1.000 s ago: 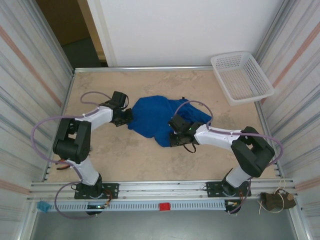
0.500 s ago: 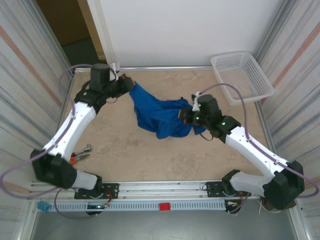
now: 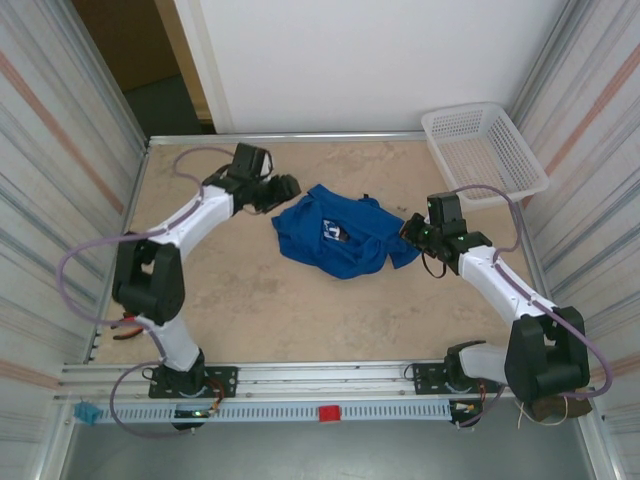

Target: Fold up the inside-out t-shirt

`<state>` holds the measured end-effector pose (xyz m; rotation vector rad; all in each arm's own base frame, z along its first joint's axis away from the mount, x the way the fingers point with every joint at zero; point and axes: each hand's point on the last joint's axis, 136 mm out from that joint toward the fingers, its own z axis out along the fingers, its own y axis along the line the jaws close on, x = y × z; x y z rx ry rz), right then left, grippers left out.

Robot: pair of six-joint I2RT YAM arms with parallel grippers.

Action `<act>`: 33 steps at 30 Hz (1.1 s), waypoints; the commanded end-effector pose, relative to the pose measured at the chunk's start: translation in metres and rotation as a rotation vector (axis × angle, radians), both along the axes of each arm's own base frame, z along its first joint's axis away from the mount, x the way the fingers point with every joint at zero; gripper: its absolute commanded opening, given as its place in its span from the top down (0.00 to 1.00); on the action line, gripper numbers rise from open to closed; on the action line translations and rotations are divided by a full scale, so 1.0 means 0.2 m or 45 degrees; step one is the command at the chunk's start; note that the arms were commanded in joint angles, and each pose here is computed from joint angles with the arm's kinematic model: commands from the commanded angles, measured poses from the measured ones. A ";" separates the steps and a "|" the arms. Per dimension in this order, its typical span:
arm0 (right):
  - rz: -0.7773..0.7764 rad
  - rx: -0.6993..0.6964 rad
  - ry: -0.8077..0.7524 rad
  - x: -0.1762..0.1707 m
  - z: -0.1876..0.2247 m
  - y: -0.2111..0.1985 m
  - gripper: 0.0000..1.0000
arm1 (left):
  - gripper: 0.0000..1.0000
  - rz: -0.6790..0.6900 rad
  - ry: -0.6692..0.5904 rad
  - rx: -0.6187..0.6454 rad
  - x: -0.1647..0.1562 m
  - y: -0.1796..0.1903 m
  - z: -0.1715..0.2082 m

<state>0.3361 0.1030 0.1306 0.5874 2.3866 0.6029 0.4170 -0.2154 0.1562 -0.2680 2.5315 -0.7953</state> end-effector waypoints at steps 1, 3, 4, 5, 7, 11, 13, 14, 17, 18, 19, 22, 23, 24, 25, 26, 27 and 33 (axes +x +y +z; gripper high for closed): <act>0.014 -0.046 -0.017 0.03 -0.01 -0.02 1.00 | 0.43 0.004 -0.025 0.088 -0.09 0.06 -0.11; 0.026 -0.050 -0.005 0.03 -0.03 -0.01 1.00 | 0.43 -0.020 0.012 0.129 -0.11 0.07 -0.21; 0.027 -0.051 0.003 0.03 -0.04 -0.01 1.00 | 0.44 -0.031 0.029 0.136 -0.11 0.07 -0.25; 0.029 -0.056 0.007 0.03 -0.04 -0.01 1.00 | 0.44 -0.040 0.049 0.139 -0.10 0.06 -0.28; 0.024 -0.066 0.017 0.02 -0.06 -0.02 1.00 | 0.45 -0.059 0.061 0.140 -0.08 0.03 -0.33; 0.012 -0.076 0.028 0.01 -0.08 -0.04 1.00 | 0.46 -0.086 0.069 0.150 -0.03 -0.02 -0.38; 0.012 -0.073 0.033 0.00 -0.10 -0.03 1.00 | 0.47 -0.091 0.067 0.155 -0.01 -0.03 -0.39; 0.012 -0.072 0.034 0.01 -0.10 -0.03 1.00 | 0.47 -0.089 0.068 0.155 0.00 -0.04 -0.40; 0.014 -0.071 0.046 0.00 -0.12 -0.03 1.00 | 0.49 -0.086 0.069 0.148 0.02 -0.05 -0.41; 0.013 -0.072 0.049 0.00 -0.12 -0.03 1.00 | 0.49 -0.085 0.071 0.147 0.02 -0.06 -0.40; 0.015 -0.071 0.048 0.00 -0.12 -0.03 1.00 | 0.50 -0.082 0.071 0.152 0.02 -0.05 -0.40; 0.015 -0.073 0.049 -0.01 -0.13 -0.03 1.00 | 0.52 -0.063 0.037 0.186 0.00 -0.05 -0.36; 0.015 -0.070 0.048 0.00 -0.13 -0.03 1.00 | 0.53 -0.064 0.028 0.187 0.00 -0.05 -0.36; 0.018 -0.070 0.051 -0.01 -0.13 -0.03 1.00 | 0.54 -0.068 0.028 0.181 0.00 -0.06 -0.35; 0.019 -0.071 0.050 0.00 -0.13 -0.03 1.00 | 0.56 -0.072 0.038 0.179 0.00 -0.06 -0.36; 0.019 -0.073 0.055 -0.01 -0.14 -0.03 1.00 | 0.59 -0.075 0.046 0.175 0.00 -0.07 -0.37; 0.020 -0.073 0.053 0.00 -0.14 -0.03 1.00 | 0.63 -0.077 0.051 0.172 0.00 -0.07 -0.37; 0.027 -0.101 0.056 0.00 -0.13 -0.04 0.67 | 0.94 -0.067 0.066 0.178 -0.02 -0.07 -0.37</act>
